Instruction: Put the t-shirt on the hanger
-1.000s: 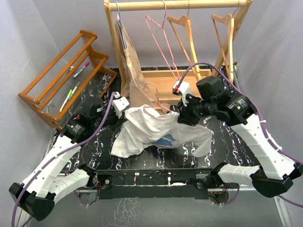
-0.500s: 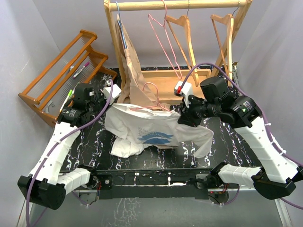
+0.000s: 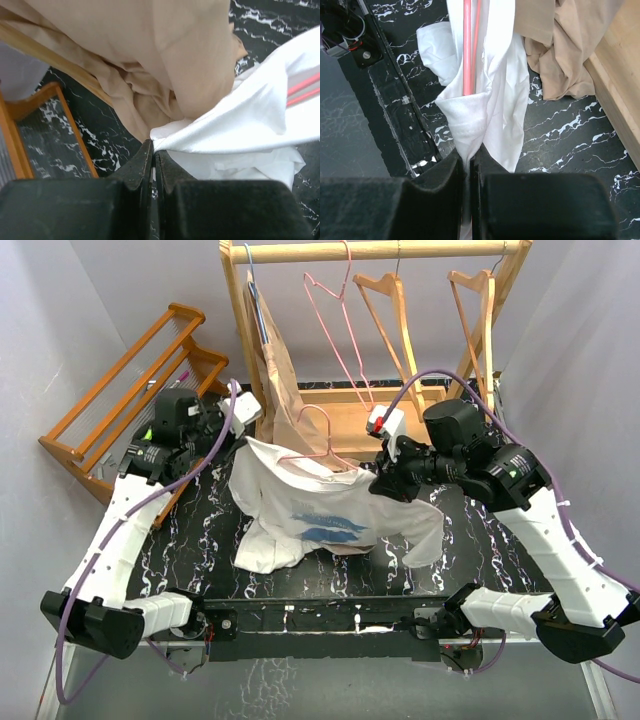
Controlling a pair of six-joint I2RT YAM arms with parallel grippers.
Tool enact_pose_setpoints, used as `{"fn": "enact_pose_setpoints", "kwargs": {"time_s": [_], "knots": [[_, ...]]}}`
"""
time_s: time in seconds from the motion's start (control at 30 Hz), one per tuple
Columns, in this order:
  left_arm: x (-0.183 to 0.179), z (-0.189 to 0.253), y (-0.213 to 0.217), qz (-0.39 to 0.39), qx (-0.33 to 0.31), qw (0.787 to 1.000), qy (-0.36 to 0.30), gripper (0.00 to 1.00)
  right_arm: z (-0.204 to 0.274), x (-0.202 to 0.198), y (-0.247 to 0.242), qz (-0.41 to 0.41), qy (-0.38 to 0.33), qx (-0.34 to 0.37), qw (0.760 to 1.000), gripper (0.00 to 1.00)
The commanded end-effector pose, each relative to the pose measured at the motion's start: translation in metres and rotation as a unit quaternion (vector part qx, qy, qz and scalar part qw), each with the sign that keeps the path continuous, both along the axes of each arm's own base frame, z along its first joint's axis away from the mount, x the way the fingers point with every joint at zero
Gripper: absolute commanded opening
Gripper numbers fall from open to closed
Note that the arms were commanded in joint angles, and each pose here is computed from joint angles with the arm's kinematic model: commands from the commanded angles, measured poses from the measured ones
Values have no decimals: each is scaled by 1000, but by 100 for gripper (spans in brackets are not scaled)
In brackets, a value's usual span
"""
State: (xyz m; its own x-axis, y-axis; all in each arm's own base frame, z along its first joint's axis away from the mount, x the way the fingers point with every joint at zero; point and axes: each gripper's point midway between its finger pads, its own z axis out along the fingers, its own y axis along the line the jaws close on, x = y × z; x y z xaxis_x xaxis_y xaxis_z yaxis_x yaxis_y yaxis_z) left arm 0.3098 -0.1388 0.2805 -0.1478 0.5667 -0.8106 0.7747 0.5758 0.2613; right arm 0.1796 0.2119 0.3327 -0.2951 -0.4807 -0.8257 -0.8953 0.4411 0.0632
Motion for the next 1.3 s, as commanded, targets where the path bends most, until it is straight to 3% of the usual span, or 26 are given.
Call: {"fn": "enact_pose_setpoints", "kwargs": {"time_s": [0.0,0.33,0.83,0.87,0.93,1.03,1.1,1.27], "knots": [[8,50,-10,-9,-39,999,-37,0,16,8,6,-1,-39,37,999,8],[22,114,-29,-25,-91,994,-56,0,14,21,4,-30,-69,44,996,8],[3,61,-30,-39,-76,996,9,1,72,25,9,-41,-125,114,985,8],[3,60,-30,-38,-75,996,12,11,74,26,10,-40,-126,118,984,8],[1,58,-31,-43,-75,996,16,43,77,26,12,-40,-127,124,983,8],[-2,58,-32,-51,-75,996,16,73,80,26,12,-41,-129,126,983,8],[-4,59,-33,-58,-75,995,12,77,82,24,12,-38,-129,129,982,8],[-19,65,-45,-105,-96,990,11,77,84,14,15,-17,-121,140,983,8]]}}
